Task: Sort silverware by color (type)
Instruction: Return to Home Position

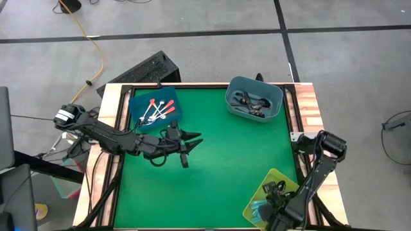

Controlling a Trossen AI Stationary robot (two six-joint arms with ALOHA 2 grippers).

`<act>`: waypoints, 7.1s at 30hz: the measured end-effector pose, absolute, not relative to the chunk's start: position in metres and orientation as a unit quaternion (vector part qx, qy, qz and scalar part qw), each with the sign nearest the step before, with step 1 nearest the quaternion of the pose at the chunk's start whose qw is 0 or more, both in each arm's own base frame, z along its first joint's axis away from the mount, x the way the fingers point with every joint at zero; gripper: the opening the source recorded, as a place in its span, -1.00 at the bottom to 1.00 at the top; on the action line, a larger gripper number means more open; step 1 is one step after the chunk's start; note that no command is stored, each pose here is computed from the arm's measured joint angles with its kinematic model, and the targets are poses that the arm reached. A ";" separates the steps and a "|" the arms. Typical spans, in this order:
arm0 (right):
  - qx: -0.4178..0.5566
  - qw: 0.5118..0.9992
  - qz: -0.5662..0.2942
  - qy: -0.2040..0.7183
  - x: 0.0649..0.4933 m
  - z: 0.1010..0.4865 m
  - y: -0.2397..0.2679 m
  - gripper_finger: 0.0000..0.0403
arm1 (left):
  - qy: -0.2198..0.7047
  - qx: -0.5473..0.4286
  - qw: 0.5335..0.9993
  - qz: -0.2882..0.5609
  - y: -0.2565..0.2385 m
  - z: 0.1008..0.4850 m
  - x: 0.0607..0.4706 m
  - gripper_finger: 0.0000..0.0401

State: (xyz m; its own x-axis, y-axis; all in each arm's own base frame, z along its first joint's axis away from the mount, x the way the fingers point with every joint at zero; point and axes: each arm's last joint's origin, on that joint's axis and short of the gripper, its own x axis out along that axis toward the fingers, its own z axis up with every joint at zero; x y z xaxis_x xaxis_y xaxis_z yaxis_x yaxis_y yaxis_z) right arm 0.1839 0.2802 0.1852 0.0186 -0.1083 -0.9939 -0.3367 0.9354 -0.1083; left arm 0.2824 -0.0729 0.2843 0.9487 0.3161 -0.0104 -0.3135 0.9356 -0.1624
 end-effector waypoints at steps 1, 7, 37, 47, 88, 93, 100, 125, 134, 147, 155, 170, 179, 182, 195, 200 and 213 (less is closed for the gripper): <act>-0.157 0.696 0.080 0.696 0.185 0.186 0.279 -0.42 | -0.009 -0.087 0.983 0.160 -0.073 0.285 0.282 -0.54; -0.148 0.720 0.069 0.675 0.192 0.208 0.263 -0.39 | -0.035 -0.124 0.983 0.135 -0.071 0.299 0.273 -0.54; 0.242 0.925 -0.199 0.214 0.099 0.409 0.050 -0.39 | -0.130 -0.307 0.939 0.085 -0.046 0.366 0.188 -0.54; 0.160 0.958 -0.221 0.093 0.086 0.433 0.035 -0.39 | -0.148 -0.210 0.965 -0.060 -0.040 0.377 0.187 -0.54; 0.037 0.973 0.192 -0.120 0.044 0.276 0.031 -0.39 | -0.169 -0.106 0.969 -0.143 -0.019 0.269 0.143 -0.54; 0.068 0.982 0.145 -0.105 0.057 0.248 0.039 -0.39 | -0.141 -0.110 0.975 -0.133 -0.020 0.263 0.149 -0.54; 0.065 0.983 0.137 -0.101 0.068 0.220 0.047 -0.39 | -0.108 -0.115 0.979 -0.129 -0.026 0.254 0.159 -0.54; 0.046 0.991 0.096 -0.080 0.078 0.198 0.044 -0.39 | -0.135 -0.131 0.982 -0.021 -0.011 0.262 0.079 -0.54; 0.043 0.993 0.080 -0.077 0.079 0.197 0.042 -0.39 | -0.167 -0.138 0.976 -0.005 -0.010 0.221 0.083 -0.54; 0.037 0.998 0.029 -0.033 0.087 0.176 0.036 -0.39 | -0.150 -0.164 0.975 0.011 -0.011 0.195 0.092 -0.54; 0.029 0.999 0.003 -0.032 0.092 0.172 0.029 -0.39 | -0.121 -0.178 0.975 0.053 -0.009 0.188 0.093 -0.54; 0.025 0.998 -0.041 -0.031 0.094 0.172 0.021 -0.39 | -0.089 -0.177 0.976 0.088 -0.008 0.180 0.094 -0.54; 0.025 0.998 -0.041 -0.031 0.094 0.172 0.021 -0.39 | -0.042 -0.158 0.982 0.091 -0.008 0.173 0.095 -0.54; 0.025 0.998 -0.041 -0.031 0.094 0.172 0.021 -0.39 | -0.042 -0.157 0.982 0.091 -0.008 0.173 0.095 -0.54; 0.026 0.998 -0.041 -0.032 0.094 0.172 0.021 -0.39 | -0.039 -0.156 0.983 0.092 -0.008 0.173 0.095 -0.54; 0.026 0.998 -0.041 -0.032 0.094 0.172 0.021 -0.39 | -0.039 -0.156 0.983 0.092 -0.008 0.173 0.095 -0.54; 0.026 0.998 -0.041 -0.032 0.094 0.171 0.021 -0.39 | -0.039 -0.156 0.983 0.093 -0.008 0.174 0.095 -0.54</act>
State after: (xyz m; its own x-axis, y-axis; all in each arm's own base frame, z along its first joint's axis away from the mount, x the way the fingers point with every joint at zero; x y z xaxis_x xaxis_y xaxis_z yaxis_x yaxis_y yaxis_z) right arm 0.0944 0.0206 0.1715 0.9946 -0.0834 0.0614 0.0801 0.9953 0.0539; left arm 0.0950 -0.0082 0.1735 0.9798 0.1943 0.0472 -0.1701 0.9341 -0.3139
